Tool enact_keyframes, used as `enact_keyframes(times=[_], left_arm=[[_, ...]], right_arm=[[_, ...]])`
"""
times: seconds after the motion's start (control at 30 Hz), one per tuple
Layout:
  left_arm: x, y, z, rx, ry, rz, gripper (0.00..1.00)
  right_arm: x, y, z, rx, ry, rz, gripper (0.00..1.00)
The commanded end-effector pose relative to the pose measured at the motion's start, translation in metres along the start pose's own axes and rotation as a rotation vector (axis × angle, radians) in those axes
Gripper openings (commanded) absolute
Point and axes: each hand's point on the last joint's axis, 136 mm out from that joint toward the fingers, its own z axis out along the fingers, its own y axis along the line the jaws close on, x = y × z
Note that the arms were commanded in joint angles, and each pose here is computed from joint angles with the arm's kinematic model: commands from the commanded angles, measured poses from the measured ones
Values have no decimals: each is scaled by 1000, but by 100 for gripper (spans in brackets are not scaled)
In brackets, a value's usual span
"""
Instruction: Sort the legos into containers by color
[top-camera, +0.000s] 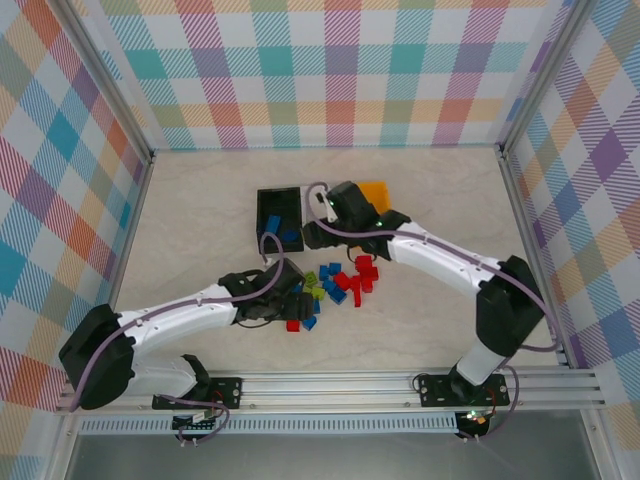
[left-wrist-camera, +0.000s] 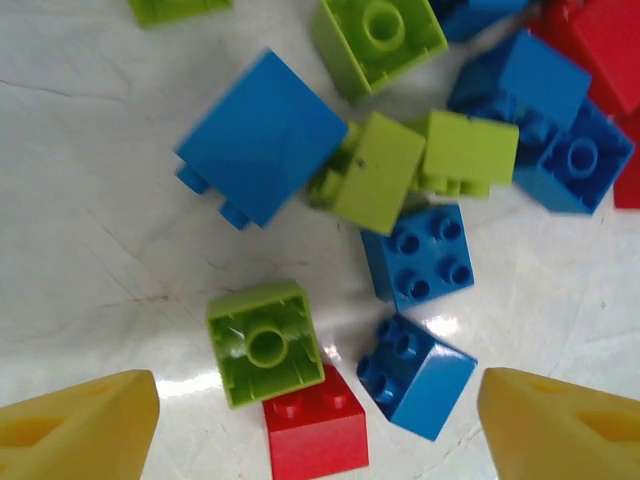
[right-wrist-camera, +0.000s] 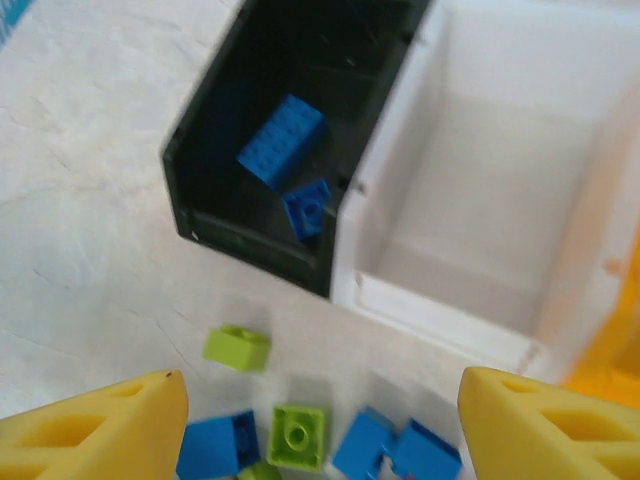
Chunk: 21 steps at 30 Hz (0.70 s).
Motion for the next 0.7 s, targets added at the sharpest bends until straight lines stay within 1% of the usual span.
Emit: enact_keyframes(times=[0.0, 0.17, 0.23, 0.33, 0.47, 0.67], left_arm=[[9, -8, -2, 16, 29, 8, 78], [32, -7, 9, 6, 93, 23, 70], [40, -8, 13, -4, 119, 30, 66], [48, -2, 14, -36, 139, 27, 65], [50, 12, 12, -88, 121, 20, 63], [49, 15, 23, -114, 114, 31, 62]], right_arm=[[8, -11, -9, 11, -35, 51, 72], [25, -26, -16, 34, -33, 81, 72], [27, -28, -18, 35, -37, 89, 72], [29, -31, -20, 37, -37, 93, 72], [30, -34, -23, 38, -41, 100, 72], [31, -39, -28, 42, -52, 111, 72]])
